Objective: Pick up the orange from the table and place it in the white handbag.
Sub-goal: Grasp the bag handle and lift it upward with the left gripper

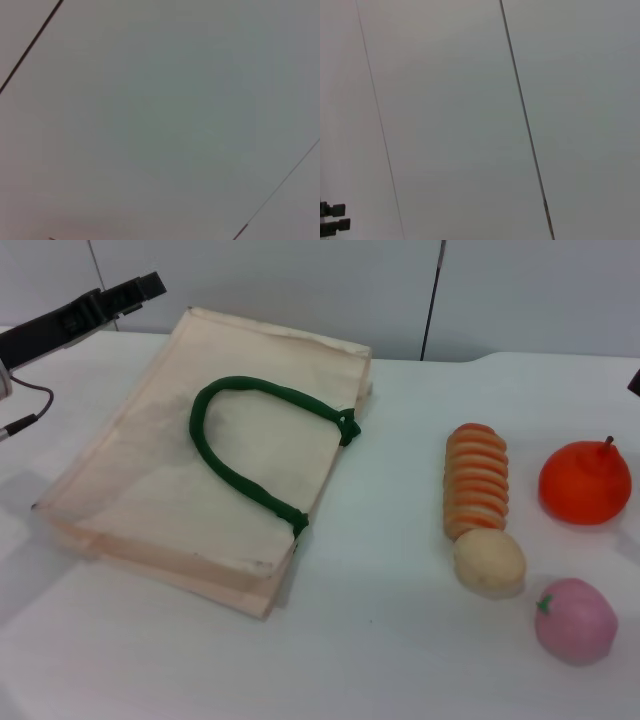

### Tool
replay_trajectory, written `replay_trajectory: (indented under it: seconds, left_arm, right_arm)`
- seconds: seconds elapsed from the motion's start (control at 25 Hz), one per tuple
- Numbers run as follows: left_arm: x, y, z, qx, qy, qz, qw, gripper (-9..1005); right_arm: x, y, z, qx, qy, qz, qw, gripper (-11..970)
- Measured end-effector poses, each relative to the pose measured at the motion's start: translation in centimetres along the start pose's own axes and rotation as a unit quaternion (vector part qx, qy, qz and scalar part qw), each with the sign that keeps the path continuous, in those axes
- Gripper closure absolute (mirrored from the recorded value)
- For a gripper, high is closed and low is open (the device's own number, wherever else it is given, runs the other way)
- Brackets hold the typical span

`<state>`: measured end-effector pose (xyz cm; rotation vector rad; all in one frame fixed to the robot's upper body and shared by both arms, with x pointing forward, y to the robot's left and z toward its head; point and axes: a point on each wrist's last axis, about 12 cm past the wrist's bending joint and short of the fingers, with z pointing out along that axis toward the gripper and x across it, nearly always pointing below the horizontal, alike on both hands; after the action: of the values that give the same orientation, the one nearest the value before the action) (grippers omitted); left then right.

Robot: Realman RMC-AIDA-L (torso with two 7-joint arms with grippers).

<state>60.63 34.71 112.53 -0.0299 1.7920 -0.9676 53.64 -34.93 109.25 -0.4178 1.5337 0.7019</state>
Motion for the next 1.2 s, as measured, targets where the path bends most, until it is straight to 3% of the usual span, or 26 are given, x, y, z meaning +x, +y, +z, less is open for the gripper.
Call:
replay_trajectory:
  seconds: [0.64, 0.84, 1.2]
  left_arm:
    - [0.0, 0.0, -0.1, 0.0, 0.008, -0.012, 1.0, 392]
    - [-0.5, -0.1, 0.0, -0.004, 0.056, -0.039, 0.998, 392]
    - [-2.4, -0.2, 0.8, -0.062, 0.157, -0.061, 0.984, 392]
  right_arm:
    - [0.0, 0.0, 0.0, 0.001, 0.001, -0.002, 1.0, 65]
    - [-0.1, -0.1, 0.0, 0.001, 0.001, -0.003, 1.0, 65]
    - [-0.4, -0.2, 0.3, -0.002, -0.001, -0.006, 1.0, 65]
